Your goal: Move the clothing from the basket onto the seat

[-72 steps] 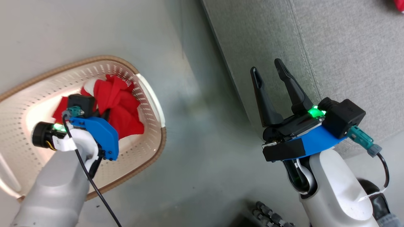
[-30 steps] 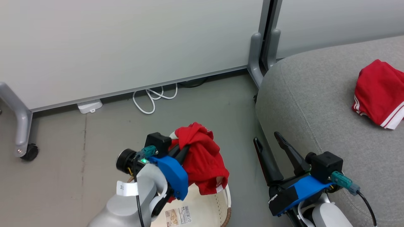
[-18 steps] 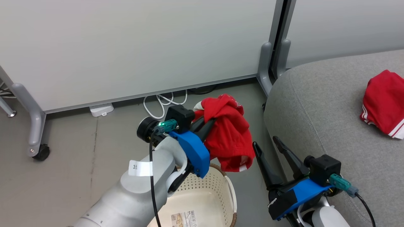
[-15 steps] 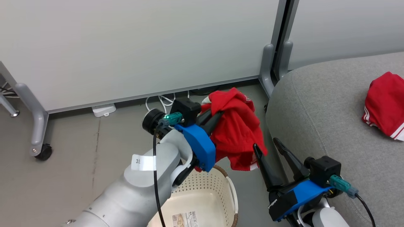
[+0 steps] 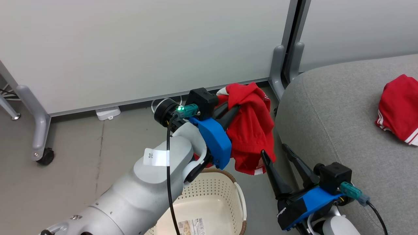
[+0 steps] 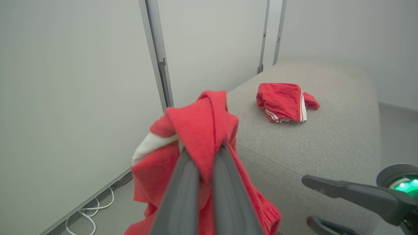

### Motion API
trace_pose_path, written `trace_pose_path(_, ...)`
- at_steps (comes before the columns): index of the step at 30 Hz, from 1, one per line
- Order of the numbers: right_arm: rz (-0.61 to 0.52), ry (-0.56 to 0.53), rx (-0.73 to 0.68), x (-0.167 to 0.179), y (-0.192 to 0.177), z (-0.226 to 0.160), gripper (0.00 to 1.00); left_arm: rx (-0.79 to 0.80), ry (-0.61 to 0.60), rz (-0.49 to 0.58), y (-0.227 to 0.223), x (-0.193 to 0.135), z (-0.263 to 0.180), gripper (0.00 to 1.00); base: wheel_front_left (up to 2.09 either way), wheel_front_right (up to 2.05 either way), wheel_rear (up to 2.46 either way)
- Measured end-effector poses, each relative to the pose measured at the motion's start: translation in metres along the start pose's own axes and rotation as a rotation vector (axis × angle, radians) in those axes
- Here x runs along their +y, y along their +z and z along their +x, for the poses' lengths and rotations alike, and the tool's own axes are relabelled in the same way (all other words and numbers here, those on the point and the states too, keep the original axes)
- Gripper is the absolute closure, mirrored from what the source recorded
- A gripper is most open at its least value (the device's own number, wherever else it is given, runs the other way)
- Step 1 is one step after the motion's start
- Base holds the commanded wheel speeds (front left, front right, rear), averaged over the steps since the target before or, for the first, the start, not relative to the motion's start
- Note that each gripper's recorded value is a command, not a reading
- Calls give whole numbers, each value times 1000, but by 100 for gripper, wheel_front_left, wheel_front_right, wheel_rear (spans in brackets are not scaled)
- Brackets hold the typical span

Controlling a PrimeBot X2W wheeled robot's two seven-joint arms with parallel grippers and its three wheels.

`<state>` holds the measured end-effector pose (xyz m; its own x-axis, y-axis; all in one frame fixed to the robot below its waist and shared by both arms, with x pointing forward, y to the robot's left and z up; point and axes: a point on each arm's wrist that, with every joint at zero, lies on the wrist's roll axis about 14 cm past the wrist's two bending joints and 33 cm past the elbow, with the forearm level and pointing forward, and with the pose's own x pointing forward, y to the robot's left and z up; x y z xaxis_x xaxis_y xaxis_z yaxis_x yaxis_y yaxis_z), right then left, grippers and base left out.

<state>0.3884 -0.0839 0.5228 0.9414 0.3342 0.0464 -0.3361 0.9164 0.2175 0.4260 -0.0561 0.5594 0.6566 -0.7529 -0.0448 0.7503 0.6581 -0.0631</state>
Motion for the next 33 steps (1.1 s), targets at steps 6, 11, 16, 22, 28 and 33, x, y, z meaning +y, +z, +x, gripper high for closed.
trace_pose_path(6,1,-9,2,-3,0,-1,0,7,-7,-2,-4,-2,1,100,0,0,0)
trace_pose_path(11,-1,-8,25,-3,-6,0,0,13,-5,-5,-7,-1,2,100,0,0,0)
trace_pose_path(16,-26,8,89,0,-19,5,0,16,-5,-3,-9,1,3,100,0,0,0)
trace_pose_path(22,-71,40,133,3,-24,24,0,27,-7,-11,-15,3,5,100,0,0,0)
trace_pose_path(28,-104,71,167,7,-29,43,0,45,-9,-13,-23,4,5,100,0,0,0)
trace_pose_path(33,-127,89,176,9,-28,56,0,47,-7,-15,-24,3,4,100,0,0,0)
